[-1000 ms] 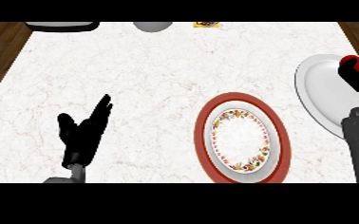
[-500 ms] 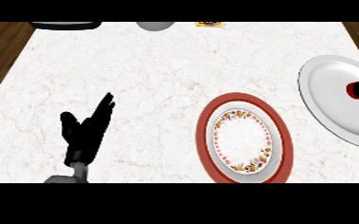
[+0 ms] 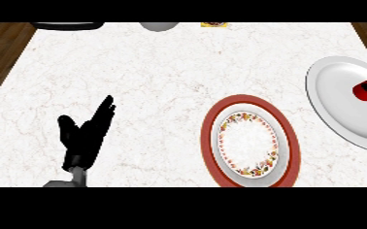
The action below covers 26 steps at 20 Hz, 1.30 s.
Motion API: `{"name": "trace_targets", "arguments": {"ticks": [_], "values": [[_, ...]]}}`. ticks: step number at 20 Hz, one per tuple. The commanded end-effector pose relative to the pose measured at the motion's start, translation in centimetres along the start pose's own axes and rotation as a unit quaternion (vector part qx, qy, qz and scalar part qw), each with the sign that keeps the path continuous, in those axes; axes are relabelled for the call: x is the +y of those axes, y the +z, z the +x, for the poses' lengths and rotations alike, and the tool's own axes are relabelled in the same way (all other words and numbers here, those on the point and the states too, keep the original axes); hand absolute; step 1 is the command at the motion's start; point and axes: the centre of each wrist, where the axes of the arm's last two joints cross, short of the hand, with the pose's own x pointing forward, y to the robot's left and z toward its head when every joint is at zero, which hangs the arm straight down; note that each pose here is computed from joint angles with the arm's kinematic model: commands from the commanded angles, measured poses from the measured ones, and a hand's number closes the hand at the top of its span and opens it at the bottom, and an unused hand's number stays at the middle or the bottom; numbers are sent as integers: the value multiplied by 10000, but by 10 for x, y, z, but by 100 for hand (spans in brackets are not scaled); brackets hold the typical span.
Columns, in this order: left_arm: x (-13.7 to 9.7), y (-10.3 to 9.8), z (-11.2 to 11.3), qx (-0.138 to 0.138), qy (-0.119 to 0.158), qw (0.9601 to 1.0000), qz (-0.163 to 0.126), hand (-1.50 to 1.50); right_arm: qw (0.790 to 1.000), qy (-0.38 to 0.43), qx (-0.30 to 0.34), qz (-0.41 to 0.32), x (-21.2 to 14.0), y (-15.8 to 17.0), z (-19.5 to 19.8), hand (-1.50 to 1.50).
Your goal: Pick the can from the plate and place it in the plate
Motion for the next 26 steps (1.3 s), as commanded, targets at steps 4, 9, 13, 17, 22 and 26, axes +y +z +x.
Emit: {"name": "trace_targets", "arguments": {"ticks": [4, 9, 13, 17, 22, 26], "values": [[-9, 6, -24, 286, 35, 9995, 100, 0, 9904, -1213, -40, -660, -19, -11, -20, -150], [8, -5, -13, 258, 75, 9994, 213, 0, 9844, -1750, 35, -188, -34, -3, -50, -150], [-7, 10, -20, 276, 92, 9993, 226, 0, 9795, -1982, -89, 362, -50, 10, -67, -150], [-4, 1, -7, 306, -2, 9993, 224, 0, 9792, -1801, -104, 926, -78, 30, -92, -150], [-7, 1, -17, 250, 79, 9995, 176, 0, 9800, -1709, -254, 991, -94, 80, -100, -150], [4, 5, -10, 288, 208, 9993, 145, 0, 9848, -1324, -207, 1108, -122, 99, -98, -150]]}}
